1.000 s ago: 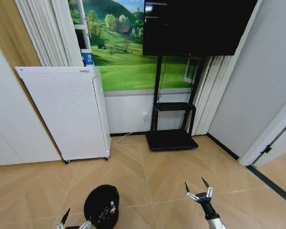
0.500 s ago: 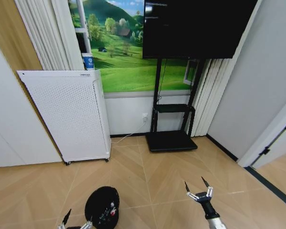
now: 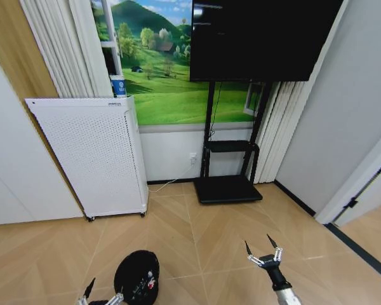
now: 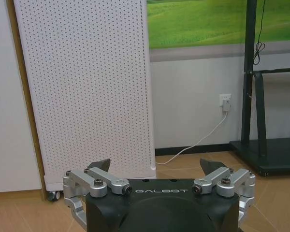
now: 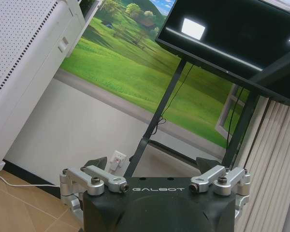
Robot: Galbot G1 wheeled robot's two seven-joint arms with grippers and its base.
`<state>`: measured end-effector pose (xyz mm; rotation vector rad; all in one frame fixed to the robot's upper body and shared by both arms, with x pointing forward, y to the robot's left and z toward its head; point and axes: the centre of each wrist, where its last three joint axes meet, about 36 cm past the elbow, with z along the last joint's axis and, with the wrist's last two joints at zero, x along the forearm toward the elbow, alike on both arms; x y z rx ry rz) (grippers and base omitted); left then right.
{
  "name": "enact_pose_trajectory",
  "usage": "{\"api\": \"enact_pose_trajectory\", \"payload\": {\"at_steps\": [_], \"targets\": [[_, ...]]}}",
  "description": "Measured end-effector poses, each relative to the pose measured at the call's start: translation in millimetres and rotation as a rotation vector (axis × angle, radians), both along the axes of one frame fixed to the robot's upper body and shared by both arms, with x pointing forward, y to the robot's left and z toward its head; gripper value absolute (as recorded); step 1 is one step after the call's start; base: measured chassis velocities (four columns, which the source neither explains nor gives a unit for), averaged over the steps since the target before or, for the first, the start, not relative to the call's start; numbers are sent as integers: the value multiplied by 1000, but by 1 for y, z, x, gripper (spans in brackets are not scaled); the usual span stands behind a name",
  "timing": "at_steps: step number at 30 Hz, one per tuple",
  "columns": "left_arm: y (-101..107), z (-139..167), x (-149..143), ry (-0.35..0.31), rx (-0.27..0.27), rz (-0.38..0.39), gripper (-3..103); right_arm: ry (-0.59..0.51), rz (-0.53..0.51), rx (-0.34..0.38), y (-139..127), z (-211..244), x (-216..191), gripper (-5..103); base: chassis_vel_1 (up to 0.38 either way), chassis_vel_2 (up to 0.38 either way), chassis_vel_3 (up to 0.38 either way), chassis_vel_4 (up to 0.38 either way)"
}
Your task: Pick up the trash bin and place the garbage on the floor into it.
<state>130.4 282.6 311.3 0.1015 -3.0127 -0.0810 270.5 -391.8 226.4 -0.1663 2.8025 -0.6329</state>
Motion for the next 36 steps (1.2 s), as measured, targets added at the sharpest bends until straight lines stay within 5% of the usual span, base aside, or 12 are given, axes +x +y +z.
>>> {"api": "enact_pose_trajectory", "payload": {"at_steps": [20,36], "targets": [[2,-4,5,-9,1,-1,100,25,22,14,-3,5,-6,100,-24,-20,17,15],[-3,-11,4,-2,-5,-8,100,27,5,2,-3,4,-21,100,-186,-264,181,262]]}}
